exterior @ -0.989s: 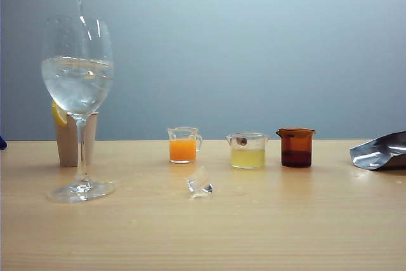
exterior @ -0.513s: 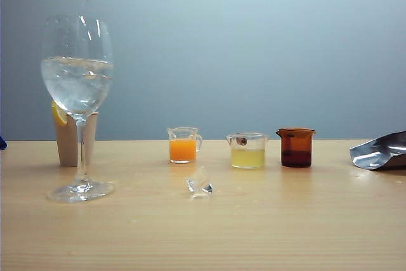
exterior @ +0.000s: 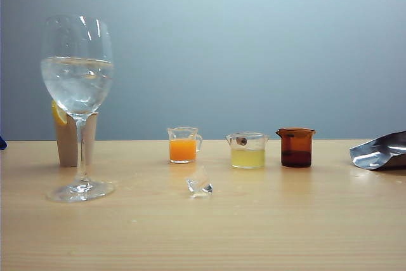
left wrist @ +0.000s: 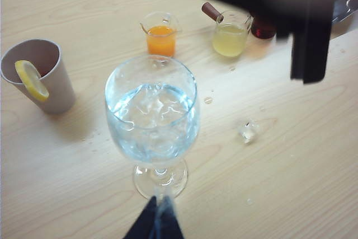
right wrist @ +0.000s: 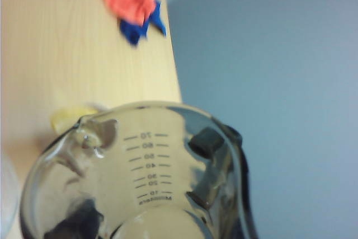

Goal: Pick up the first measuring cup from the left, pour the coconut rum inside into the goblet, and finally put the measuring cup back in its original place.

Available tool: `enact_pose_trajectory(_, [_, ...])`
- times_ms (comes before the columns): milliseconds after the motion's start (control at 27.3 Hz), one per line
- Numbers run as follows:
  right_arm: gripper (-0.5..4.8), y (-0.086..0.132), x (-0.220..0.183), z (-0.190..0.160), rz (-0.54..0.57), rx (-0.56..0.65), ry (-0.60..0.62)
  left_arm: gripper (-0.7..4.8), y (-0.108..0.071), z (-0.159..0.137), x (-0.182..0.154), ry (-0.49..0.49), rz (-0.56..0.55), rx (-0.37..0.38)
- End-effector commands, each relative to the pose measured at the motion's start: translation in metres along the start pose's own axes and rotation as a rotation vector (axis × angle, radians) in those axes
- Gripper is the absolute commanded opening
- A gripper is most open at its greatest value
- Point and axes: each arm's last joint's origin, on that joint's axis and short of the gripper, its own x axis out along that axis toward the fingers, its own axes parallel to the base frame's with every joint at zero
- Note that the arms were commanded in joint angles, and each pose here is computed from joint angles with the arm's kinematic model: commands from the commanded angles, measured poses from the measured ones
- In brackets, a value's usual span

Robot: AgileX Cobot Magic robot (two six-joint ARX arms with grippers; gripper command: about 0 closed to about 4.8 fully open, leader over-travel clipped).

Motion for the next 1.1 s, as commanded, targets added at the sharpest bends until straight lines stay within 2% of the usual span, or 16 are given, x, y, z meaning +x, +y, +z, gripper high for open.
enact_pose_trajectory(37, [0.13,-0.022,0.000,-0.019,-0.022,0.370,-0.098,-0.06,0.000,0.002,-0.002,-0.017,-0.002,0.007])
enact_pose_trajectory(73, [0.13,-0.031,0.002,-0.034,-0.016,0.504,-0.137,-0.06,0.000,0.003,-0.002,-0.030,-0.008,0.007])
enact_pose_trajectory(147, [0.13,-0.042,0.009,-0.056,-0.017,0.695,-0.195,-0.06,-0.001,0.008,-0.002,-0.078,-0.033,0.008])
enact_pose_trajectory(256, [0.13,-0.042,0.026,-0.079,-0.045,0.819,-0.232,-0.06,-0.003,0.016,-0.003,-0.166,-0.094,0.012])
enact_pose_trajectory(366, [0.13,-0.025,0.050,-0.096,-0.033,0.906,-0.216,-0.06,-0.004,0.022,-0.004,-0.226,-0.119,0.020])
enact_pose_trajectory(513, [0.13,0.001,0.073,-0.111,0.019,0.963,-0.155,-0.06,-0.004,0.022,-0.004,-0.223,-0.115,0.048])
enact_pose_trajectory(843, [0.13,0.049,0.112,-0.126,0.054,1.021,-0.192,-0.06,-0.004,0.021,-0.004,-0.223,-0.111,0.078])
enact_pose_trajectory(1099, [0.13,0.064,0.112,-0.129,0.032,1.026,-0.161,-0.06,-0.003,0.021,-0.004,-0.215,-0.108,0.078])
